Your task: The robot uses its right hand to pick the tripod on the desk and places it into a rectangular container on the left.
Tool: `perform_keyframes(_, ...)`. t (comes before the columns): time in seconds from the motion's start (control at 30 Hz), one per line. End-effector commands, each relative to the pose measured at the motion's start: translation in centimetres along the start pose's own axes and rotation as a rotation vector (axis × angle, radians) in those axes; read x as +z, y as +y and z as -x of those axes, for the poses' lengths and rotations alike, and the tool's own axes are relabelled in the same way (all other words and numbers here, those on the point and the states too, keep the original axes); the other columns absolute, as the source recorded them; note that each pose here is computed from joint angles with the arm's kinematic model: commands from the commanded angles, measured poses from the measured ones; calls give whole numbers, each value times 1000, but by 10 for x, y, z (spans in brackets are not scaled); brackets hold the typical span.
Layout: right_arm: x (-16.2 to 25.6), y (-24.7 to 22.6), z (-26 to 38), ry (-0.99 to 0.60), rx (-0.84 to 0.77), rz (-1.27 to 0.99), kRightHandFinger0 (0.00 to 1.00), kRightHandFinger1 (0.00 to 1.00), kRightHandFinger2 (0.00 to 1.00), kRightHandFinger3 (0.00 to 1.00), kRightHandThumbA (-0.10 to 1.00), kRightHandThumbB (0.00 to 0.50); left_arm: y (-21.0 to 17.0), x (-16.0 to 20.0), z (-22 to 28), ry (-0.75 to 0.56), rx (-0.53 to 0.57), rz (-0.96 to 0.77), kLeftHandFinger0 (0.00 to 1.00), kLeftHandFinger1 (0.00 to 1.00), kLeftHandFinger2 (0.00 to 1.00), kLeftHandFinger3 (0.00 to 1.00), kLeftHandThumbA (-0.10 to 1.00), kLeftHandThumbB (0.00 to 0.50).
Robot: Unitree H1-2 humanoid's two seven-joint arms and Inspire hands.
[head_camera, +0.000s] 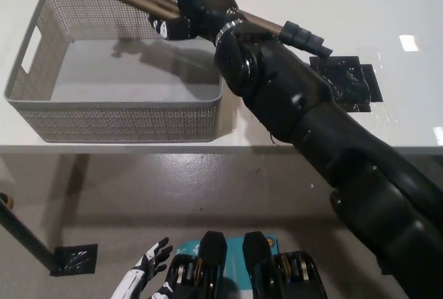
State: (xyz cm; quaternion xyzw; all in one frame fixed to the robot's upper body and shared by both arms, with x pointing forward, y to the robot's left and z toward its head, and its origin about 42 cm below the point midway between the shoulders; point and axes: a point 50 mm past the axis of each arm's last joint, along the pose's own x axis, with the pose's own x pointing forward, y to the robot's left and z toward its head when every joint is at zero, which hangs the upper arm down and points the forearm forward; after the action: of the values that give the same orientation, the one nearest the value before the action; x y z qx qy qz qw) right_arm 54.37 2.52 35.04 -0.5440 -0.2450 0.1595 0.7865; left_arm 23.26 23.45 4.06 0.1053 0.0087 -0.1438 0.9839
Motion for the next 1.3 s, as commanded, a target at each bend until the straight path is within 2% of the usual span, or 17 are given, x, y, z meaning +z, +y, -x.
perform_keyframes(0.0,50,-57,-23,-198,-153,164,0,298,711,812,-100,209,3,4,-2,-44,-22,-14,1000,1000,1000,1000,617,154)
perform_keyframes(0.07,52,-55,-24,-220,-146,228,0,306,754,845,-100,207,2,4,-2,-43,-24,-16,1000,1000,1000,1000,620,158)
perform_keyframes(0.1,54,-53,-24,-231,-165,256,53,361,836,872,91,221,2,4,-3,-40,-26,-19,1000,1000,1000,1000,623,162)
perform_keyframes(0.13,56,-52,-23,-250,-183,259,86,371,800,817,424,323,2,4,-4,-43,-28,-22,1000,1000,1000,1000,624,156)
perform_keyframes(0.17,57,-53,-24,-261,-166,237,337,611,916,952,712,395,1,5,-7,-50,-35,-24,1000,1000,1000,1000,619,156)
perform_keyframes(0.2,57,-54,-24,-265,-141,225,693,927,1000,1000,834,450,-1,4,-7,-49,-38,-23,1000,1000,1000,1000,612,162)
perform_keyframes(0.23,58,-55,-24,-268,-119,220,824,1000,1000,1000,862,466,-1,3,-7,-46,-40,-22,1000,1000,1000,1000,610,162)
perform_keyframes(0.27,63,-59,-26,-276,-89,207,1000,1000,1000,1000,974,474,-2,3,-7,-43,-42,-28,1000,1000,1000,1000,591,160)
perform_keyframes(0.4,81,-74,-30,-311,-96,200,1000,1000,1000,1000,1000,467,0,4,-8,-45,-44,-52,1000,1000,1000,1000,581,151)
perform_keyframes(0.5,97,-88,-35,-323,-92,210,1000,1000,1000,1000,1000,499,0,5,-11,-50,-50,-60,1000,1000,1000,1000,623,161)
perform_keyframes(0.57,104,-92,-36,-329,-84,203,1000,1000,1000,1000,1000,484,-2,5,-10,-47,-53,-63,1000,1000,1000,1000,622,167)
perform_keyframes(0.83,138,-118,-41,-388,-104,102,1000,1000,1000,1000,1000,496,-6,8,-17,-51,-62,-64,1000,1000,1000,1000,595,173)
perform_keyframes(0.9,138,-143,-41,-394,-145,40,1000,1000,1000,1000,1000,444,-6,10,-21,-58,-61,-60,1000,1000,1000,1000,591,165)
perform_keyframes(0.97,130,-163,-40,-397,-196,-8,1000,1000,1000,1000,1000,440,-6,11,-21,-64,-63,-65,1000,1000,1000,1000,588,163)
perform_keyframes(1.1,73,-254,-14,-383,-416,-257,1000,1000,1000,1000,1000,446,2,18,-36,-96,-40,-59,1000,1000,1000,1000,634,184)
perform_keyframes(1.2,7,-310,37,-398,-578,-418,1000,1000,1000,1000,1000,344,7,23,-40,-110,-26,-69,1000,1000,1000,1000,714,178)
perform_keyframes(1.27,-28,-332,74,-375,-668,-392,1000,1000,1000,1000,1000,368,10,27,-43,-118,-16,-78,1000,1000,1000,1000,746,172)
